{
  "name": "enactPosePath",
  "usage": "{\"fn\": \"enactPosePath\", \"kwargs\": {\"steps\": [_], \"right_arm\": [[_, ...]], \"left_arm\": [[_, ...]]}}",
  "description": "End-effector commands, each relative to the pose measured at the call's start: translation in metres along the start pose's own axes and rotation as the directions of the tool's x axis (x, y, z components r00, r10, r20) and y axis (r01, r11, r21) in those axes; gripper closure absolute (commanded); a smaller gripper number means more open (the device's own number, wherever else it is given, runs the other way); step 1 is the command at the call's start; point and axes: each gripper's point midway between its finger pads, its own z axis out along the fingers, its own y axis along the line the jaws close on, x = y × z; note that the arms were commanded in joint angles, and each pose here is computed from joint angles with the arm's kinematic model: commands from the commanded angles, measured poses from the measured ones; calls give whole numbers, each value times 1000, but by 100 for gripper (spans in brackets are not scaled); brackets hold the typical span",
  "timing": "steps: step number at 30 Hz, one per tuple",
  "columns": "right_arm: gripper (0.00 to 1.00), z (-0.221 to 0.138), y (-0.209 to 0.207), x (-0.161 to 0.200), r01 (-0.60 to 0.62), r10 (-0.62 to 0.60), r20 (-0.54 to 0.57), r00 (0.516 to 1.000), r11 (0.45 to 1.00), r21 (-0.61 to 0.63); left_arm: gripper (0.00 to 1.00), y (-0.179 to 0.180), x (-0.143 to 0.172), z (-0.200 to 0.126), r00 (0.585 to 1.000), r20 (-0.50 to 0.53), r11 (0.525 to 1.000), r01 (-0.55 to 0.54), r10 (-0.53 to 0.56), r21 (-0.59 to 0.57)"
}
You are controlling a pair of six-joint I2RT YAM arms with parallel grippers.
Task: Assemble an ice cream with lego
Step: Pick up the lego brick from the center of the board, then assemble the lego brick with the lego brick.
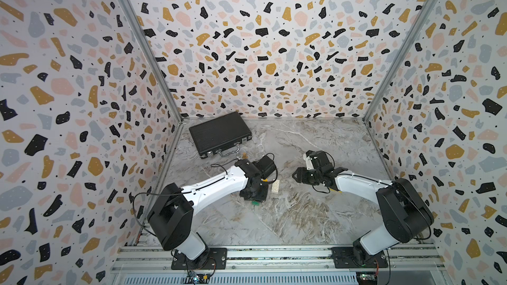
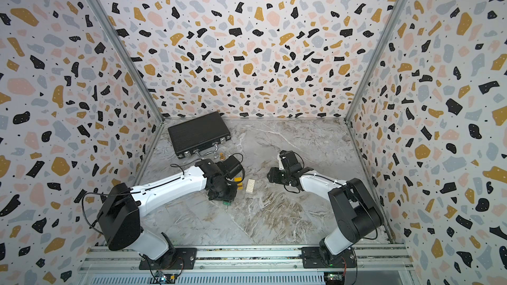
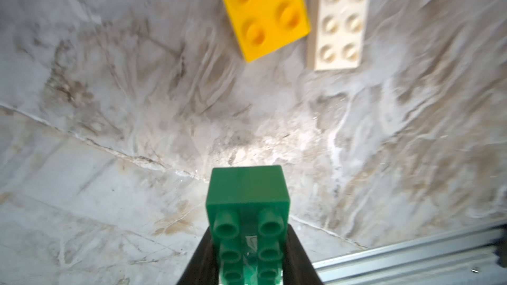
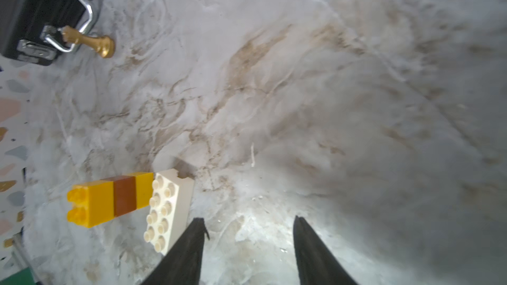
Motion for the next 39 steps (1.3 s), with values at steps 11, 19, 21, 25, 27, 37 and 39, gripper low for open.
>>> {"fn": "enactPosePath", "kwargs": {"steps": [11,19,21,25,27,37,39], "right_arm": [[90,23,100,18,19,-98,-150,984,889,-458],[95,37,109,19,40,-132,-164,978,881,-472],[97,44,110,21,20,-131,-199,971,876,-482],[97,49,112,25,18,-142,-219,965,874,-486],[97,50,113,26,20,-146,-225,963,875,-484],[97,51,120,36,31,-178,-252,951,867,-497],[97,51,122,39,37,-188,-256,948,866,-499]], "left_arm": [[100,-22,-59,-1,993,-43,990,109,-106,92],[100,-17,-71,14,990,-48,987,140,-136,83],[100,-15,-74,16,989,-51,986,145,-141,79],[100,-10,-80,16,987,-42,985,156,-153,75],[100,-10,-81,19,987,-49,984,159,-156,82],[100,-7,-79,25,986,-70,984,160,-154,83],[100,-9,-79,26,986,-76,984,155,-148,88]]}}
